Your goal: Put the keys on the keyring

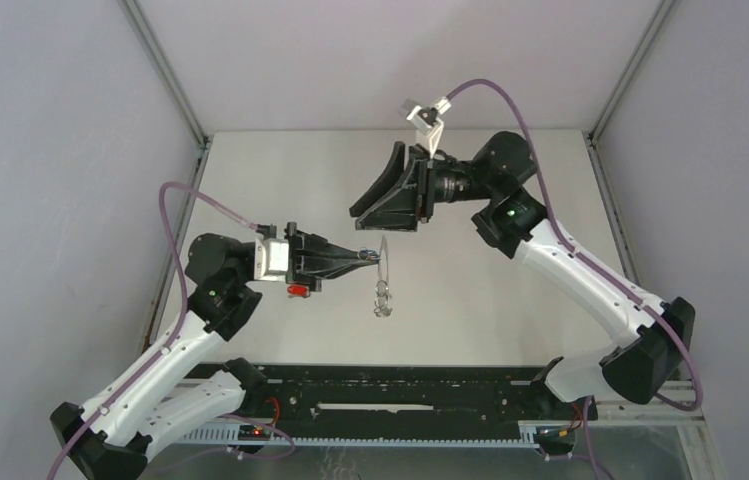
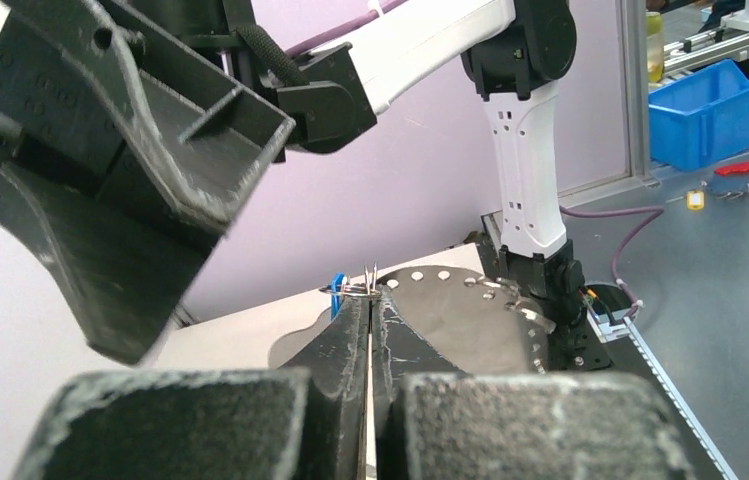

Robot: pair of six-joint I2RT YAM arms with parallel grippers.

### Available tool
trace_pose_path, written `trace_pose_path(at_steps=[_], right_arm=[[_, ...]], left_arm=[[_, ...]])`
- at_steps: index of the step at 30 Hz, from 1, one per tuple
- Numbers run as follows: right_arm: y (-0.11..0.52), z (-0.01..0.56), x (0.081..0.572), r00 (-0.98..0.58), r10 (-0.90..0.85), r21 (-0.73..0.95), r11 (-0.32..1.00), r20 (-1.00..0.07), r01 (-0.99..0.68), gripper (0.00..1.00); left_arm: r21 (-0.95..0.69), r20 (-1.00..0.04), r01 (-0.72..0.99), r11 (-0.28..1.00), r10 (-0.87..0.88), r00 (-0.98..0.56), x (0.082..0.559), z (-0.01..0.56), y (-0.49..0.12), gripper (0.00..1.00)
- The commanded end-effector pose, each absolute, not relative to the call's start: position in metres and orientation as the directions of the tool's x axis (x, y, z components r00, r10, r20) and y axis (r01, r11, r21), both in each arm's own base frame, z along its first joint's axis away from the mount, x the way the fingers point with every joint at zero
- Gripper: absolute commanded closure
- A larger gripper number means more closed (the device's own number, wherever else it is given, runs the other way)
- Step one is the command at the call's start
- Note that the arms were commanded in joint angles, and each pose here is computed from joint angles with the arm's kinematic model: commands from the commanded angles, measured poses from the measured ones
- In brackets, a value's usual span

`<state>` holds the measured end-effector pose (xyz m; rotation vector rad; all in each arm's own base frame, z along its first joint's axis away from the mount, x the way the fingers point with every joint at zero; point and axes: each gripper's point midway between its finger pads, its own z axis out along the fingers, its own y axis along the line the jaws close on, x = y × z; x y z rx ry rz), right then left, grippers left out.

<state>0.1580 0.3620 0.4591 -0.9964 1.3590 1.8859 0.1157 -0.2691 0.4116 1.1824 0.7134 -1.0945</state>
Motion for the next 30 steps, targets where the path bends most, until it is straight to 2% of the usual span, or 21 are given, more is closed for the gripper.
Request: trace_pose_path(at_steps=[1, 3, 6, 10, 12, 17, 30], right_arm=[[0.329, 0.505, 0.156, -0.296, 0.201, 0.258, -0.193, -0.934, -0.947, 0.41], [0.319, 0.504, 0.154, -0.171, 0.206, 0.15, -0.111, -0.964, -0.982, 0.37], [0.309, 0.481, 0.153, 0.035, 0.145, -0.032, 0.019, -0.989, -0.999, 0.37], [0.301, 0.448, 0.137, 0.238, 0.035, -0.235, 0.07, -0.971, -0.969, 0.48], [0.303, 0.437, 0.129, 0.282, 0.0, -0.282, 0.046, -0.959, -0.958, 0.53], [0.313, 0.431, 0.12, 0.376, -0.036, -0.378, 0.031, -0.926, -0.925, 0.56], [0.323, 0.433, 0.121, 0.373, -0.052, -0.373, -0.016, -0.926, -0.928, 0.61]], left_arm=[[0.368, -0.875, 0.929, 0.043, -0.321, 0.362, 0.113, 0.422, -0.264, 1.0], [0.361, -0.877, 0.931, 0.048, -0.322, 0.356, 0.114, 0.422, -0.264, 1.0], [0.349, -0.878, 0.935, 0.063, -0.326, 0.35, 0.115, 0.424, -0.262, 1.0], [0.309, -0.89, 0.948, 0.08, -0.327, 0.318, 0.12, 0.428, -0.263, 1.0], [0.294, -0.897, 0.953, 0.081, -0.322, 0.304, 0.121, 0.427, -0.263, 1.0], [0.293, -0.9, 0.953, 0.072, -0.315, 0.3, 0.121, 0.424, -0.264, 1.0], [0.342, -0.898, 0.94, -0.003, -0.296, 0.325, 0.109, 0.414, -0.265, 1.0]])
